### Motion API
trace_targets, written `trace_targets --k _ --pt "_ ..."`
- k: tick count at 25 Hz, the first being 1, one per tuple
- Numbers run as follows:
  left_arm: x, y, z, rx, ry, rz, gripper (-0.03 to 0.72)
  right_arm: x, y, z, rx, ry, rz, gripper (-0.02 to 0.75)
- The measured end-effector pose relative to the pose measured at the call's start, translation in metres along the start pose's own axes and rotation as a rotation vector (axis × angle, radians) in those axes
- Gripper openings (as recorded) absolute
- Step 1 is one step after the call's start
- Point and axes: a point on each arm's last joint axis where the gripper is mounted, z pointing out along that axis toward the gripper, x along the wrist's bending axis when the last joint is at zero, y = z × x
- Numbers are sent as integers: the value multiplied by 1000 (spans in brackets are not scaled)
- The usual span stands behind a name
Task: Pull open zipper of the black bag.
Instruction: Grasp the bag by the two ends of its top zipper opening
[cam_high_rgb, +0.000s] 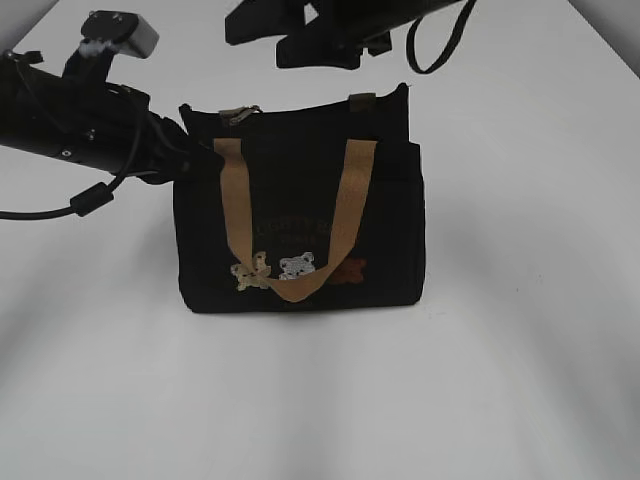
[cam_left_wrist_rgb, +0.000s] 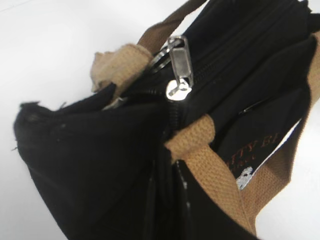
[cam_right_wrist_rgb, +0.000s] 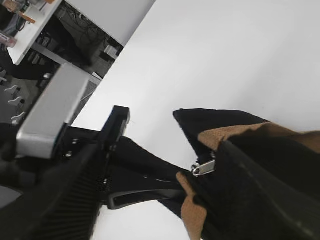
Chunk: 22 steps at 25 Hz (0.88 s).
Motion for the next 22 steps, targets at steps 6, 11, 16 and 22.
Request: trace_targets --k 6,11,16,22 --pt "0 0 0 0 0 1 36 -22 -9 25 87 -15 47 541" --pt "0 0 0 0 0 1 36 -32 -18 39 130 -23 62 541" --pt "0 0 0 0 0 1 36 -24 -27 52 158 -14 48 534" --pt "0 0 0 1 0 1 36 -14 -30 62 134 -29 26 468"
